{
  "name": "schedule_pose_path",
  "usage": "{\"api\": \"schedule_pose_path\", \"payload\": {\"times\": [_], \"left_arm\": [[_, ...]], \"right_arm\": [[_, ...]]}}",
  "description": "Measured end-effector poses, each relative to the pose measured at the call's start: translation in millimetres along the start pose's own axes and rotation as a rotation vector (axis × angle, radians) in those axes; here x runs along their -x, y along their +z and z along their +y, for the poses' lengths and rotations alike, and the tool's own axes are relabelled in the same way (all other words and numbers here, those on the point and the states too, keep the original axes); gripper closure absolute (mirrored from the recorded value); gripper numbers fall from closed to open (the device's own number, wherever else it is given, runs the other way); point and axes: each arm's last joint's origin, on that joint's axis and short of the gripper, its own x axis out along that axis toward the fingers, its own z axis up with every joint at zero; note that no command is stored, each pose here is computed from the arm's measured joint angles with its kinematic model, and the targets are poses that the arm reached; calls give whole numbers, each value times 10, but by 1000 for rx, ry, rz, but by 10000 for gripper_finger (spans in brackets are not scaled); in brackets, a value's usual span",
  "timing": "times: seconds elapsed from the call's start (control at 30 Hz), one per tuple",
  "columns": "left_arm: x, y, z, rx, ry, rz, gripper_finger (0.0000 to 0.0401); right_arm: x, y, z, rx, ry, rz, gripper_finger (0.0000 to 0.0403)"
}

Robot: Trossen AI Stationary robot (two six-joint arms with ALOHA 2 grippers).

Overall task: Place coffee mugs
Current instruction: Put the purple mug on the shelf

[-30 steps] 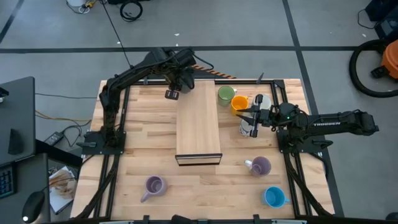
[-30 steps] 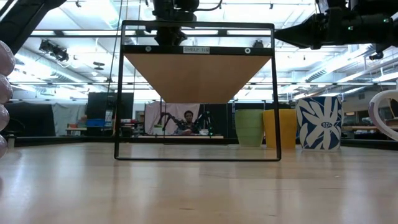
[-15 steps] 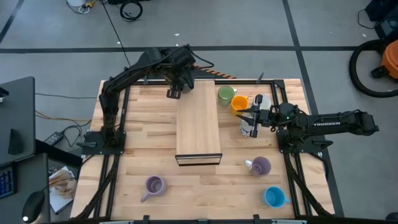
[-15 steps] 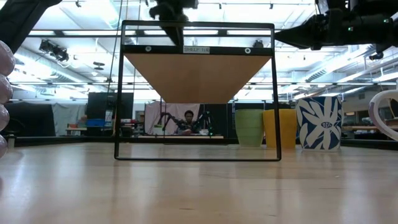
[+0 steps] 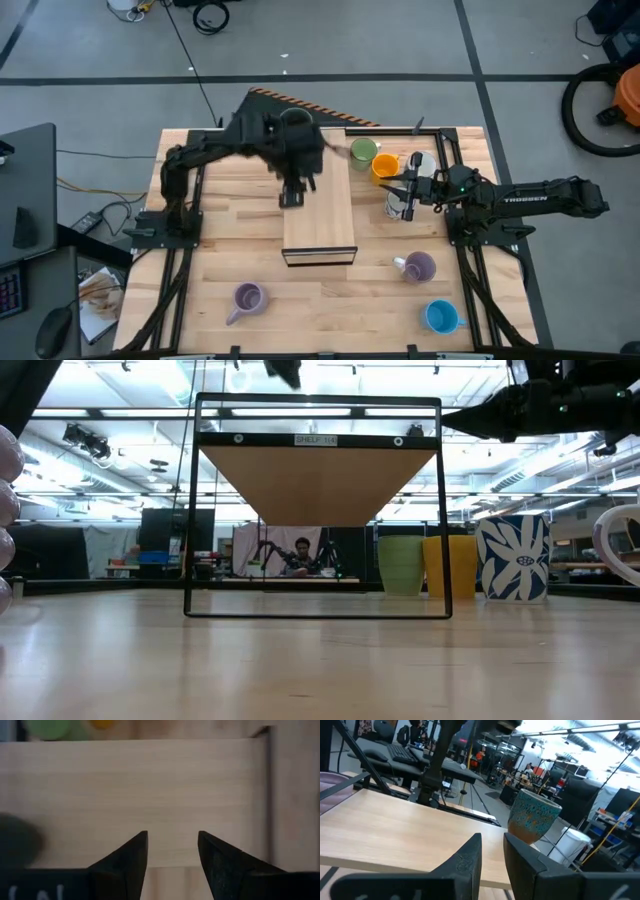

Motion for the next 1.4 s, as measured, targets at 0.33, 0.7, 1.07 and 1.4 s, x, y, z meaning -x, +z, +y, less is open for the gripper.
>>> {"api": "schedule_pose_path", "payload": {"times": [0.33,0.7,1.07,1.4], "left_arm": [[-491,-264,-795,-9,50,232,221],[-592,-756,-1244,225,5,275,252],[-558,-1210,-1482,546,42,285,271],[-844,-1470,-1802,799,7,361,267]], "right_arm": [[3,71,-23,61,-11,-80,316],[7,94,-30,64,-13,-105,316],[9,109,-25,66,18,-134,316],[10,115,-20,68,39,-147,316]]}}
